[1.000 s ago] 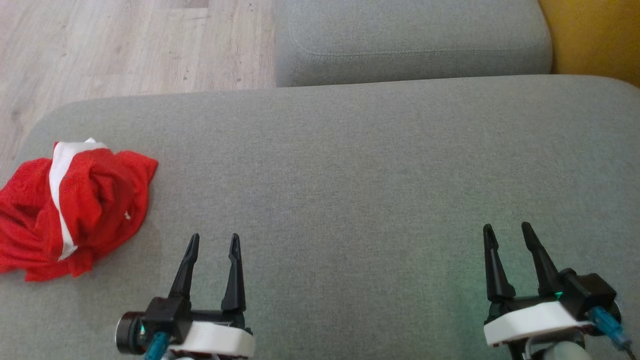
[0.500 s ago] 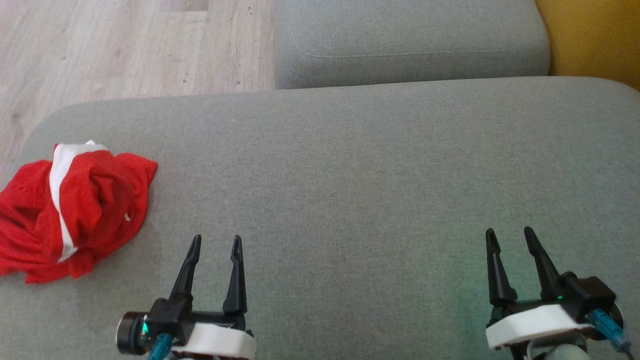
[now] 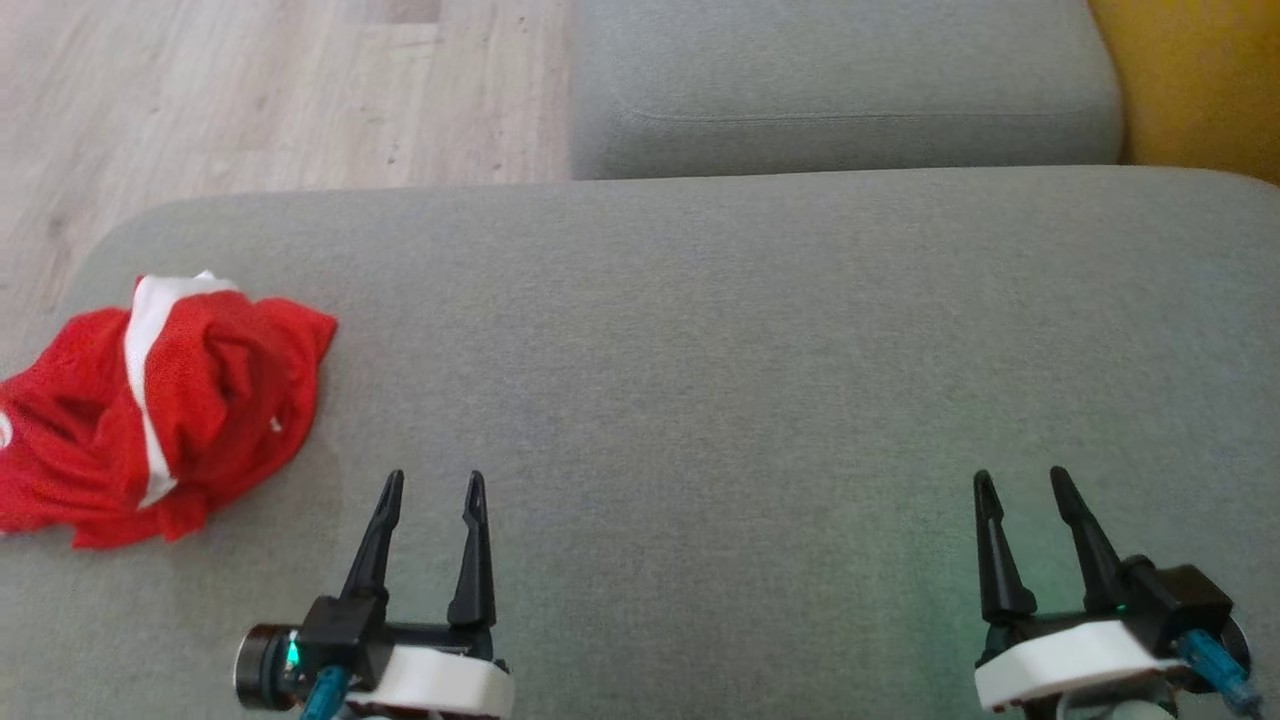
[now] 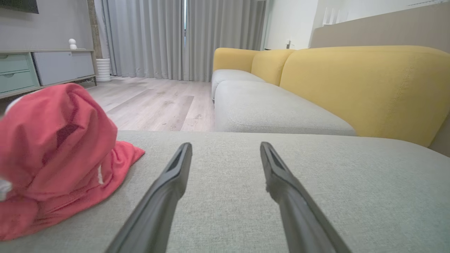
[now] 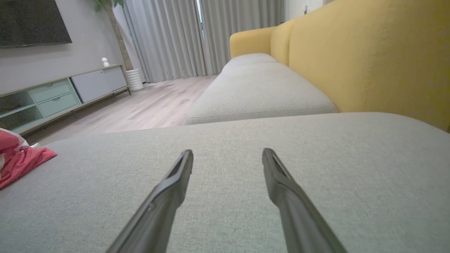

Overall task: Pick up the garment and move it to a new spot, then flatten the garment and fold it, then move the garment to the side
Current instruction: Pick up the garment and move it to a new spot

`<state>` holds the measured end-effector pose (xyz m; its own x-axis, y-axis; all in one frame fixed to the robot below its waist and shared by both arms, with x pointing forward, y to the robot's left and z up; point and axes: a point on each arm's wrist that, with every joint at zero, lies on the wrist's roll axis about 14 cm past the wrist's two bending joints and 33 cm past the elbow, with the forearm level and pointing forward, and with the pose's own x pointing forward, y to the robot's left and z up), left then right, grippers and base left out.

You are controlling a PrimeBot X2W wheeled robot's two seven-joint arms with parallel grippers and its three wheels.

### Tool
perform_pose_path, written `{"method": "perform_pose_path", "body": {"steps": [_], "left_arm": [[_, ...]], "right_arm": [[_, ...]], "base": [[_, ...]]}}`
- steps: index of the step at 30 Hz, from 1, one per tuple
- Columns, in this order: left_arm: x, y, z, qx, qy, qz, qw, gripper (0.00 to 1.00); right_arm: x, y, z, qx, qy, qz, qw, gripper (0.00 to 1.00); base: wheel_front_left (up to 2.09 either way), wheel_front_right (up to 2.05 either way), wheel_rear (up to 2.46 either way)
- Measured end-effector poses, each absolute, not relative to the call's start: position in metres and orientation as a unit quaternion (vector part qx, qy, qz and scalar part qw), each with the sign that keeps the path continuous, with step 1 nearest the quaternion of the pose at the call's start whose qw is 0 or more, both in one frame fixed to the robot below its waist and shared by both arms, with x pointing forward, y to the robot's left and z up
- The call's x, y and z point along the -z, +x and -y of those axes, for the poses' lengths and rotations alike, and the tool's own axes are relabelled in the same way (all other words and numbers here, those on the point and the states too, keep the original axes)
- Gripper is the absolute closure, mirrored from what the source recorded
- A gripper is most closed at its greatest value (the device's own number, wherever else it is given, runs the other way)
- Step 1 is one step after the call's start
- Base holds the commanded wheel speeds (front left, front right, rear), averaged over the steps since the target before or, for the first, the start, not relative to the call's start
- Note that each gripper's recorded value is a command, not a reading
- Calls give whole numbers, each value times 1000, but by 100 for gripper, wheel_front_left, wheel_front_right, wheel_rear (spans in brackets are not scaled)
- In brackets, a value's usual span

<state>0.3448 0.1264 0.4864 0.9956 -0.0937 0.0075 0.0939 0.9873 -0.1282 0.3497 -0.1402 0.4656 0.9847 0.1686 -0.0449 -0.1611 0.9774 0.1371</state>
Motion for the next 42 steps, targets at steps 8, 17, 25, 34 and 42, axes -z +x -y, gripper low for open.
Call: {"method": "perform_pose_path", "body": {"steps": [8,17,25,34,42], "left_arm": [[-489,336,-158,-12,-51,7,999,0],[-492,318,-205,-90,-47,15,995,0],[-491,294,-238,-151,-43,14,988,0],[-493,264,-279,-233,-33,15,972,0],[-514,278,-293,-242,6,34,970,0]], "right_arm": [[-466,365,111,-130,59,-30,989,0],[-463,379,64,-198,59,-38,978,0],[-463,389,32,-241,60,-39,968,0],[-454,393,-8,-297,53,-51,952,0],[-444,403,-22,-313,42,-56,947,0]], "base": [[0,0,0],[0,0,0],[0,0,0],[0,0,0],[0,0,0]]}}
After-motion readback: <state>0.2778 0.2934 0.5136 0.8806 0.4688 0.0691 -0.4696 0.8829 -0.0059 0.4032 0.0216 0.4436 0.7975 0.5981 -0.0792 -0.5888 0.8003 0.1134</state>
